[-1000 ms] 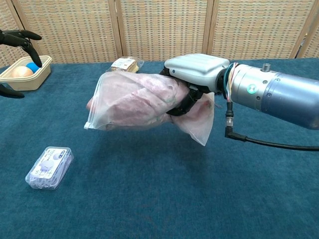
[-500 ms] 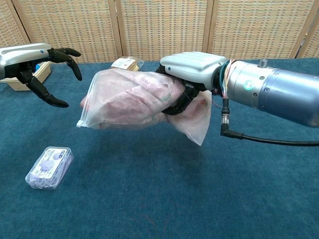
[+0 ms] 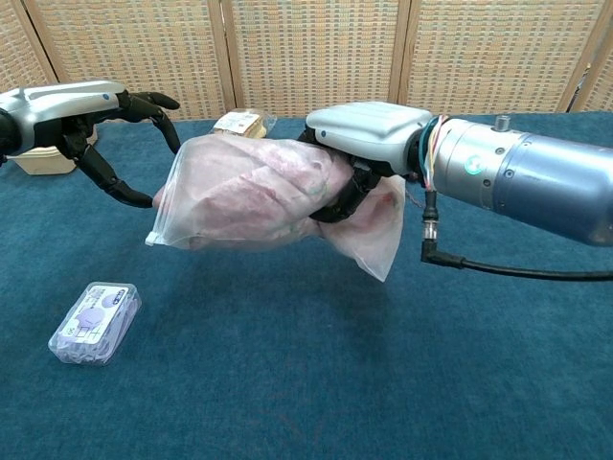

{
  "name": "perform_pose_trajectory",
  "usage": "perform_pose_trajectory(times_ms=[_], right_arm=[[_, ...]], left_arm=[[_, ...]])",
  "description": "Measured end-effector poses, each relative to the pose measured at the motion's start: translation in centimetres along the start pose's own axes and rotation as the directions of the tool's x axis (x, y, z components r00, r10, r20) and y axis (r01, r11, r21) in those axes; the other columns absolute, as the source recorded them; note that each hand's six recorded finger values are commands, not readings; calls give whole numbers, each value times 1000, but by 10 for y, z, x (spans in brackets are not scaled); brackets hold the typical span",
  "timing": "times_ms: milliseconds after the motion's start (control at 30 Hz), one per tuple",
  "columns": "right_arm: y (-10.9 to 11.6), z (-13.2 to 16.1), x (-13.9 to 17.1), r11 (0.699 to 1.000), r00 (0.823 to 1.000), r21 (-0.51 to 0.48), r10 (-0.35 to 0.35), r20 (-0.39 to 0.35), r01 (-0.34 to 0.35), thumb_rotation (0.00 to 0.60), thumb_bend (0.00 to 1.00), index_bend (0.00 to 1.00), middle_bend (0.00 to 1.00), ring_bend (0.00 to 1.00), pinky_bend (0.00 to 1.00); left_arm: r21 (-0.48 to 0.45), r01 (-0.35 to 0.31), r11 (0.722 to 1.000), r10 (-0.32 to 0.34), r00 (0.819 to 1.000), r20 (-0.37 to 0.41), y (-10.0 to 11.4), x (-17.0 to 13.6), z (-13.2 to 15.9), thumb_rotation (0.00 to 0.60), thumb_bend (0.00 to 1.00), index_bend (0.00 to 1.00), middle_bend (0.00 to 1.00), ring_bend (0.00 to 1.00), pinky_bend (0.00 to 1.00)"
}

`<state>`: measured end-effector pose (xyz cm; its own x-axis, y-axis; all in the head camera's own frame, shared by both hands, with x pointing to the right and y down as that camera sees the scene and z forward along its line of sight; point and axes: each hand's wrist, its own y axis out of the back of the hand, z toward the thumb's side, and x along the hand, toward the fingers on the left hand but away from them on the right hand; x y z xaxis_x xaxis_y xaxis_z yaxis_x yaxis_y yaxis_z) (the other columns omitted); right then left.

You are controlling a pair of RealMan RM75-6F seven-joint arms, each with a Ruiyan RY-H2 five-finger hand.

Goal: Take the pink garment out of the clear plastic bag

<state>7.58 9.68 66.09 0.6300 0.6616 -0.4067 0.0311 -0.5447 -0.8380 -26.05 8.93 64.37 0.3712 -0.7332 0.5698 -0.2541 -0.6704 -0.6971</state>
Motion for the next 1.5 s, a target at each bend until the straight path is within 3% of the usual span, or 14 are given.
perform_pose_trajectory(times_ms=[833, 967, 1267, 1500], right_arm=[[0, 6, -1, 1000, 1000, -25, -1, 9, 2, 600, 852, 559, 637, 550, 605], [1, 8, -1, 1000, 1000, -28, -3, 7, 3, 600, 858, 559, 637, 550, 605], [3, 5, 0, 999, 1000, -38, -9, 19, 10, 600, 859, 559, 637, 550, 605], [4, 3, 1, 999, 1000, -38, -9, 22, 10, 600, 860, 559, 637, 550, 605]], left_arm=[[-23, 50, 998, -49, 996, 70, -25, 20, 38, 600, 143, 371, 0, 0, 0], [-22, 55, 998, -53, 996, 70, -28, 21, 39, 600, 149, 442, 0, 0, 0], [-7, 44, 999, -44, 998, 48, -26, 20, 33, 600, 419, 621, 0, 0, 0], [1, 42, 999, -42, 998, 48, -25, 21, 32, 600, 496, 690, 0, 0, 0]])
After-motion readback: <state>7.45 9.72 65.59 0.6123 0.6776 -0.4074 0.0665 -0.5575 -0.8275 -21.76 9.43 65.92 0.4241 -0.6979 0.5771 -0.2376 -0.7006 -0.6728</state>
